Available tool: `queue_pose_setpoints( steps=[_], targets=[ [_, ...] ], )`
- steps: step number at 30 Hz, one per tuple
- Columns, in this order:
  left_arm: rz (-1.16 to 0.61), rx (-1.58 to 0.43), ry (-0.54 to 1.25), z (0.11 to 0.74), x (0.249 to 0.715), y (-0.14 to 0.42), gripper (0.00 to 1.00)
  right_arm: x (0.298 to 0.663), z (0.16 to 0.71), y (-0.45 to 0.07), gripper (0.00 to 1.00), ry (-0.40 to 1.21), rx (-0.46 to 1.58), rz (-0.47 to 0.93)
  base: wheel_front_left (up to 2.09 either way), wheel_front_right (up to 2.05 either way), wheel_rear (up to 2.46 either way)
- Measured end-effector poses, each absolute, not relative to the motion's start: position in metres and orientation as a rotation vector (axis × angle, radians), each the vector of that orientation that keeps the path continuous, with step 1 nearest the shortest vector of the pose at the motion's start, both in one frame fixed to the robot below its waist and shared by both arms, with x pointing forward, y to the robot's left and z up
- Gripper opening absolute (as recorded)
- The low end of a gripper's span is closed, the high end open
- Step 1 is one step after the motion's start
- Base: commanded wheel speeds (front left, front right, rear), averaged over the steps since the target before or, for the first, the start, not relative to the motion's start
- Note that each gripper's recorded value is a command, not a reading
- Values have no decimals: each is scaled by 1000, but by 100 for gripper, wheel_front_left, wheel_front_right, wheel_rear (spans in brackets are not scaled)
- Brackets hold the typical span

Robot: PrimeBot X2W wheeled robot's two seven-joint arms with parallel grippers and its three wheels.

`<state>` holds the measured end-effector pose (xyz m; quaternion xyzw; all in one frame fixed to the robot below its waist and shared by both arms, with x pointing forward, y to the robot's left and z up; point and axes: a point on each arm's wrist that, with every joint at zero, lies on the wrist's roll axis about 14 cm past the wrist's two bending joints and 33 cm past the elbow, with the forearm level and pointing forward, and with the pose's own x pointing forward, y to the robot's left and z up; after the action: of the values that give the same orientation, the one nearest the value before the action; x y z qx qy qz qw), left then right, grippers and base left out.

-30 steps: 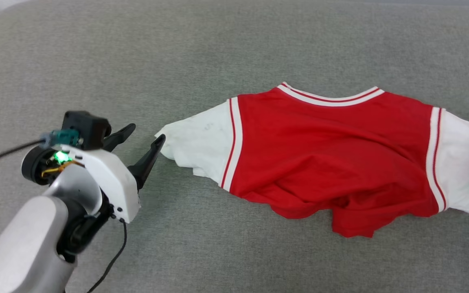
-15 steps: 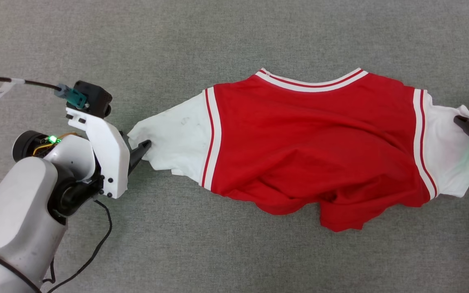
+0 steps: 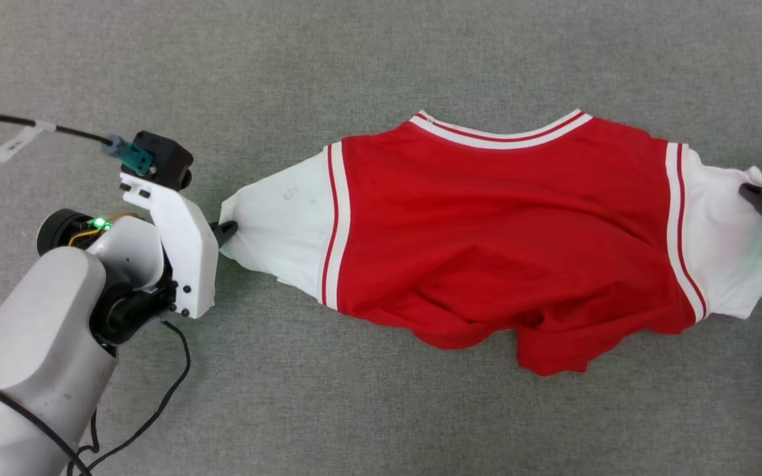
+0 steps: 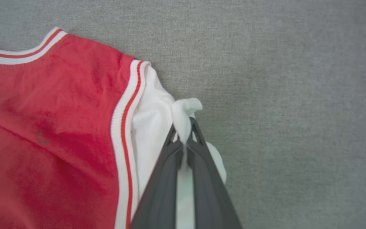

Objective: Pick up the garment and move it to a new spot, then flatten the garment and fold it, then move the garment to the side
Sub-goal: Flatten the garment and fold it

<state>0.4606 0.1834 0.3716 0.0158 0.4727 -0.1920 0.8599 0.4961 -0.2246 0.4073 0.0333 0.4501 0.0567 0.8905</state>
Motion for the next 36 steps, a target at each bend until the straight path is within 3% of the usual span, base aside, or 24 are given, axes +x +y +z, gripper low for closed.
queue_pose_setpoints(
  steps=[8,17,21,22,36],
  targets=[
    [-368,62,770,410,476,193,0,501,439,-233,0,840,49,111,0,0,0],
    [-313,85,381,518,489,210,0,509,529,-231,0,572,-31,149,0,0,0],
    [-294,106,227,569,479,212,0,503,588,-231,0,411,-87,156,0,0,0],
    [-275,125,127,603,468,216,0,495,629,-227,0,301,-117,166,0,0,0],
    [-207,124,-302,742,421,223,0,452,743,-221,0,-4,-169,179,0,0,0]
  ],
)
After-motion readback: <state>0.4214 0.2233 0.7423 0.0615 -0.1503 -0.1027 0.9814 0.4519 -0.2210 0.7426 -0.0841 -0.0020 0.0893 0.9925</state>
